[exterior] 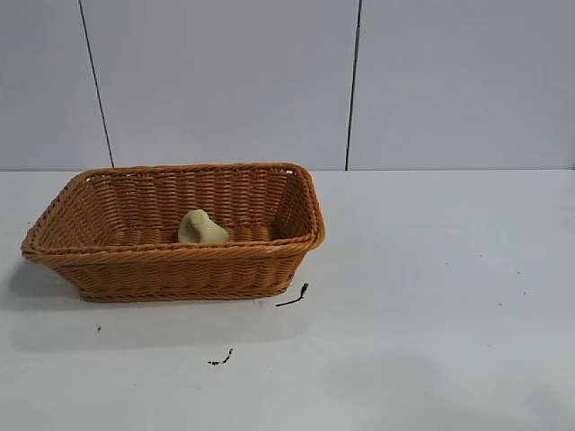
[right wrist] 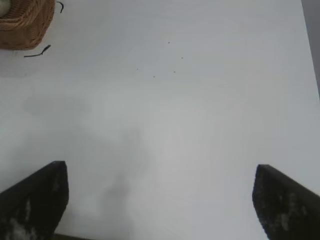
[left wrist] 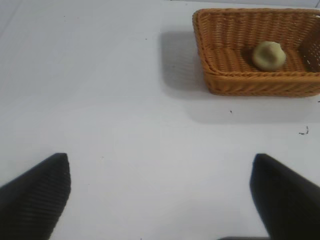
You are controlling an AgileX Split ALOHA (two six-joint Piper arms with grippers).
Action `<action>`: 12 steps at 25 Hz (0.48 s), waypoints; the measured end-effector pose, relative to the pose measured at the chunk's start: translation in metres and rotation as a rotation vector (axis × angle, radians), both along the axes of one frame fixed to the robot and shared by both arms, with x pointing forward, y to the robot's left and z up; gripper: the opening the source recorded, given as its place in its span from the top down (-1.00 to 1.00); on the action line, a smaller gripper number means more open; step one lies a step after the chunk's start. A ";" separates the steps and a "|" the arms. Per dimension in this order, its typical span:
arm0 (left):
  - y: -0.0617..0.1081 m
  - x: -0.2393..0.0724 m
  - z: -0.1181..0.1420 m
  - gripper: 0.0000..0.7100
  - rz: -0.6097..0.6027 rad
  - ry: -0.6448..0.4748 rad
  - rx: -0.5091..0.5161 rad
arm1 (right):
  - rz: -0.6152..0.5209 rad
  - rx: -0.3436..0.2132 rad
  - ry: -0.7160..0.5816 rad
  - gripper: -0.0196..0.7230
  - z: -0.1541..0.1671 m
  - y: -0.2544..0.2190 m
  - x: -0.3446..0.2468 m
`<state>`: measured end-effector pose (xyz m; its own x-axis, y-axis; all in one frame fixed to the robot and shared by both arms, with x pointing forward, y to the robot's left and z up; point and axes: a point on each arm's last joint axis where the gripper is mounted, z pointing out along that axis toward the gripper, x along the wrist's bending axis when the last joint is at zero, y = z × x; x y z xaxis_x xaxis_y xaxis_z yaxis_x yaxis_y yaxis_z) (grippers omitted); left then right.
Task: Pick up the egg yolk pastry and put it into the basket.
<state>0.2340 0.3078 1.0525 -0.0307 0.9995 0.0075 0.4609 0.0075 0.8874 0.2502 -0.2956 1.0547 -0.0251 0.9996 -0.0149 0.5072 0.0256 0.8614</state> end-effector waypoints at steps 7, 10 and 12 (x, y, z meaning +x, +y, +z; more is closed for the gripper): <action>0.000 0.000 0.000 -0.96 0.000 0.000 0.000 | 0.006 -0.002 -0.098 -0.92 0.000 0.000 -0.015; 0.000 0.000 0.000 -0.96 0.000 0.000 0.000 | 0.029 -0.001 -0.098 -0.92 0.000 0.000 -0.016; 0.000 0.000 0.000 -0.96 0.000 0.000 0.000 | 0.037 0.000 -0.099 -0.92 0.000 0.000 -0.016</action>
<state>0.2340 0.3078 1.0525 -0.0306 0.9995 0.0075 0.4605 0.0075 0.8876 0.2346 -0.2960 1.0551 -0.0607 0.9980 -0.0193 0.4187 0.0430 0.9071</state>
